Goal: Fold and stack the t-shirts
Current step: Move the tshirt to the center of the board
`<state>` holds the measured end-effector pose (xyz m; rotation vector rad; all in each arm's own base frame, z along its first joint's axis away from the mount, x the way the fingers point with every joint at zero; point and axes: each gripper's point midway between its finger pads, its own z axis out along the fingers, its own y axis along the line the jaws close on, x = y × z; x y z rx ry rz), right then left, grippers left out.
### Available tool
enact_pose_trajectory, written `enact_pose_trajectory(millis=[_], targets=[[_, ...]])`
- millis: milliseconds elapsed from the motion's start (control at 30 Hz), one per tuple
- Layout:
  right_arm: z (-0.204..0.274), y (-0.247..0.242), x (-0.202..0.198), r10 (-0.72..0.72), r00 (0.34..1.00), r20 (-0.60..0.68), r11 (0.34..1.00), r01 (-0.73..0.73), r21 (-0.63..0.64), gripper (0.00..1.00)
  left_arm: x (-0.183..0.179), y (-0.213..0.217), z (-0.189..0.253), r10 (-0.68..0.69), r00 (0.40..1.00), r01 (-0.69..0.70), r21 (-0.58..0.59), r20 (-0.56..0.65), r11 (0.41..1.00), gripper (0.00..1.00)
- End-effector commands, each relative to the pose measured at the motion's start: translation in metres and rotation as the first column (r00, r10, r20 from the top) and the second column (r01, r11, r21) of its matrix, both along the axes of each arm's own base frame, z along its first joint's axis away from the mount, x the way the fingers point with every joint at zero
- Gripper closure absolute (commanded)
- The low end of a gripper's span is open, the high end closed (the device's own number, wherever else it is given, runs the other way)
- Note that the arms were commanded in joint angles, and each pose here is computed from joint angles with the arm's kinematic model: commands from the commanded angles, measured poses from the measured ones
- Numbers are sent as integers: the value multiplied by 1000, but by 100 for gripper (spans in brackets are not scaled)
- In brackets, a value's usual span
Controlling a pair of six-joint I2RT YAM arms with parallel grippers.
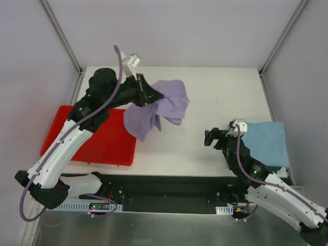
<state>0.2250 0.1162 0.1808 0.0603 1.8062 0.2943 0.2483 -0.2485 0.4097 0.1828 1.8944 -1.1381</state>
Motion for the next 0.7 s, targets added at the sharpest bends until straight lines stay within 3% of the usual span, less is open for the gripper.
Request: enact_pose_trajectory(millis=[0, 100, 167, 267, 367, 433, 467, 500, 533, 600, 667], targets=[[3, -11, 0, -41, 999, 34, 999, 41, 1, 4, -46, -54, 56, -315, 923, 326, -16, 219, 945, 100], [5, -24, -3, -98, 995, 33, 995, 97, 24, 4, -58, -80, 60, -418, 880, 432, -11, 227, 902, 100], [5, -30, -6, -113, 993, 36, 993, 112, 23, 4, -46, -88, 57, -391, 896, 401, -8, 211, 916, 100], [2, -39, -13, -116, 993, 21, 993, 116, 0, 4, -1, -81, 24, -180, 974, 178, 29, 140, 984, 100], [-2, -50, -21, -134, 990, -33, 990, 133, -43, 4, 37, -67, -43, 23, 1000, -25, 123, 17, 992, 98], [-5, -55, -26, -149, 986, -74, 987, 144, -72, 4, 67, -48, -100, 173, 983, -154, 223, -70, 963, 83], [-8, -55, -27, -151, 984, -98, 986, 143, -86, 4, 82, -34, -123, 257, 963, -225, 279, -84, 933, 67], [-12, -55, -28, -156, 980, -120, 984, 144, -103, 4, 96, -23, -146, 307, 944, -254, 335, -116, 907, 45], [-13, -54, -28, -154, 979, -136, 984, 139, -114, 4, 102, -18, -160, 324, 929, -243, 366, -179, 898, 28], [-18, -48, -28, -141, 975, -173, 982, 116, -149, 4, 102, -18, -183, 268, 918, -136, 405, -292, 904, 4], [-21, -42, -26, -128, 971, -203, 979, 91, -182, 4, 101, -13, -189, 284, 914, -137, 440, -289, 888, 1]])
